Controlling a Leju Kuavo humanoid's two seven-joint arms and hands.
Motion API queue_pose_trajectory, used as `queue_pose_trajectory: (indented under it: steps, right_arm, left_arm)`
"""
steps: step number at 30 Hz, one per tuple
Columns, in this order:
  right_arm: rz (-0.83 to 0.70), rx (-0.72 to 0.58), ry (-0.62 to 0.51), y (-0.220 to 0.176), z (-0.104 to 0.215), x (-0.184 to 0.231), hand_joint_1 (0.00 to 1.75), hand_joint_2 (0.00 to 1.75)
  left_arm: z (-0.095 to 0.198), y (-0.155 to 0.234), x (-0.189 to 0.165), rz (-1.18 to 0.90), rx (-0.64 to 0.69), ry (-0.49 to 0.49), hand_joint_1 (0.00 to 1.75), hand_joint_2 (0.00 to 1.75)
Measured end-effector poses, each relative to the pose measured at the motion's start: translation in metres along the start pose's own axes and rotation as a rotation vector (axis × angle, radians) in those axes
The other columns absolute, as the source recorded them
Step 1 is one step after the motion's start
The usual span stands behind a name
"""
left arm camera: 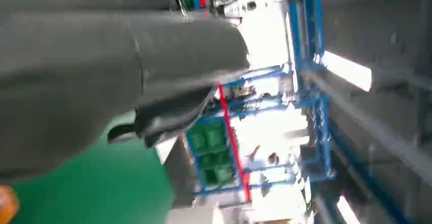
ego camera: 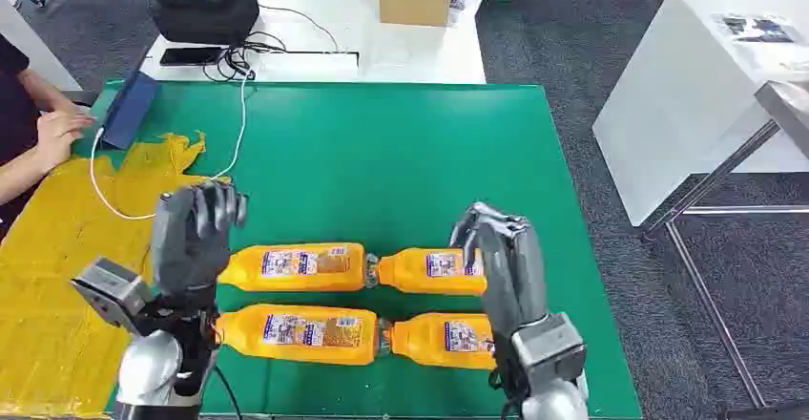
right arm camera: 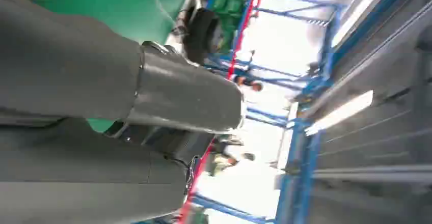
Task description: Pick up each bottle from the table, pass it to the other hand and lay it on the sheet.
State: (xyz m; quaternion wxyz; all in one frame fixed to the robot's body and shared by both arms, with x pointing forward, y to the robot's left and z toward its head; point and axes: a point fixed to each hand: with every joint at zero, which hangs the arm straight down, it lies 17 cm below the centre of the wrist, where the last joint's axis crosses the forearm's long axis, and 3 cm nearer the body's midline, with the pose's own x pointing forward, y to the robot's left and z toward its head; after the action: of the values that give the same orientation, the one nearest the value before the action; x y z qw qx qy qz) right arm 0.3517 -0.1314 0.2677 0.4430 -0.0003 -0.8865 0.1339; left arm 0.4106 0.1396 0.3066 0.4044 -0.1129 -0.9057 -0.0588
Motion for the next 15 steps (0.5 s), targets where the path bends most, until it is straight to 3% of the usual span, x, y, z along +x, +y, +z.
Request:
queue_pose_trajectory:
  steps: [1, 2, 5, 6, 15]
  right_arm:
    - [0.003, 0.008, 0.026, -0.003, 0.002, -0.010, 0.00, 0.00]
    - [0.006, 0.018, 0.061, -0.004, 0.003, -0.021, 0.00, 0.00]
    - [0.013, 0.080, 0.229, 0.004, 0.012, -0.063, 0.00, 0.00]
    - [0.029, 0.098, 0.264, 0.005, 0.017, -0.075, 0.00, 1.75]
    - [0.296, 0.240, 0.340, 0.023, 0.033, -0.111, 0.00, 1.75]
  left_arm:
    - [-0.002, 0.001, -0.001, 0.005, 0.005, 0.001, 0.99, 0.00]
    - [-0.002, 0.001, -0.003, 0.020, 0.008, 0.006, 0.00, 0.00]
    - [-0.004, 0.001, -0.017, 0.064, 0.019, 0.068, 0.00, 0.00]
    - [-0.005, 0.002, -0.022, 0.072, 0.021, 0.088, 0.00, 0.00]
    - [0.000, 0.014, -0.044, 0.046, 0.062, 0.148, 0.00, 0.00]
